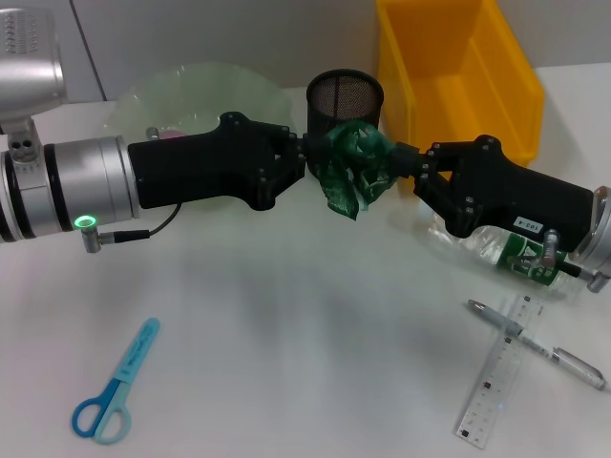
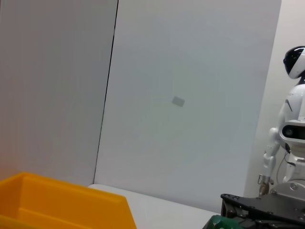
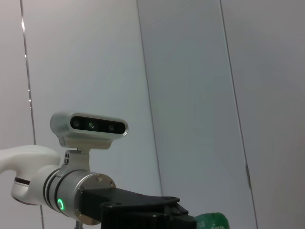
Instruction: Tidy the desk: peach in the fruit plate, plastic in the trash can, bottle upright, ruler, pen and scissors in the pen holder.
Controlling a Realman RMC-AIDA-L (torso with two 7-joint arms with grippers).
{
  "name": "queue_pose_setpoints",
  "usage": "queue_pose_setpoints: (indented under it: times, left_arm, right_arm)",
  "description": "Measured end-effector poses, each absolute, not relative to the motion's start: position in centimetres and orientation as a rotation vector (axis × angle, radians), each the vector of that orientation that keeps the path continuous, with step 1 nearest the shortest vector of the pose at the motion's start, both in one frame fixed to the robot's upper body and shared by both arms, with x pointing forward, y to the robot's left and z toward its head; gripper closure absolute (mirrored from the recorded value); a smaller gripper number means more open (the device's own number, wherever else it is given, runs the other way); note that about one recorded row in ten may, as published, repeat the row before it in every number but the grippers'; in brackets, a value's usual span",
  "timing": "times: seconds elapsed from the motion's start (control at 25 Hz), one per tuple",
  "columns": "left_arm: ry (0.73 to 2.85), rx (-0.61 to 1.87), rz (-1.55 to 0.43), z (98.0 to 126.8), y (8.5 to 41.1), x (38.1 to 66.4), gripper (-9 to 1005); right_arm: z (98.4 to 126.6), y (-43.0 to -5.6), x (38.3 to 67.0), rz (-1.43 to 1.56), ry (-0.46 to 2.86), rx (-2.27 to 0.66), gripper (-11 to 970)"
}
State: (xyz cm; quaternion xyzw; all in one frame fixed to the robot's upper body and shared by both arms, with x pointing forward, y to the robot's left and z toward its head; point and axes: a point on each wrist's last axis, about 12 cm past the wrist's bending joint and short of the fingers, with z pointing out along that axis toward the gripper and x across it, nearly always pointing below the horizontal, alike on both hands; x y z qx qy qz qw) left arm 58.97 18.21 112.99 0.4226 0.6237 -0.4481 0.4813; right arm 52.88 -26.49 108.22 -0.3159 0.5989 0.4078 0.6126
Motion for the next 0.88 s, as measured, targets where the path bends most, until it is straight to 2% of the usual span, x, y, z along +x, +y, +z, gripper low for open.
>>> queue_pose_setpoints:
  times: [0.4,0.72,0.88]
  left_arm:
    - [1.527,1.004,-1.095,112.9,18.5,59.0,989]
    - [1.542,0.968,-1.088,112.7,19.1,58.9,601]
    - [1.545,0.92,-1.088,112.5,20.2,58.6,518]
  right_arm:
    - [108.1,-26.8,52.7,0.937,1.385,-0.718,961]
    - [108.0,-27.4,52.8,0.901,1.391,-0.677,961]
    - [108.0,-28.6,53.3,0.81,1.403,-0.569,960]
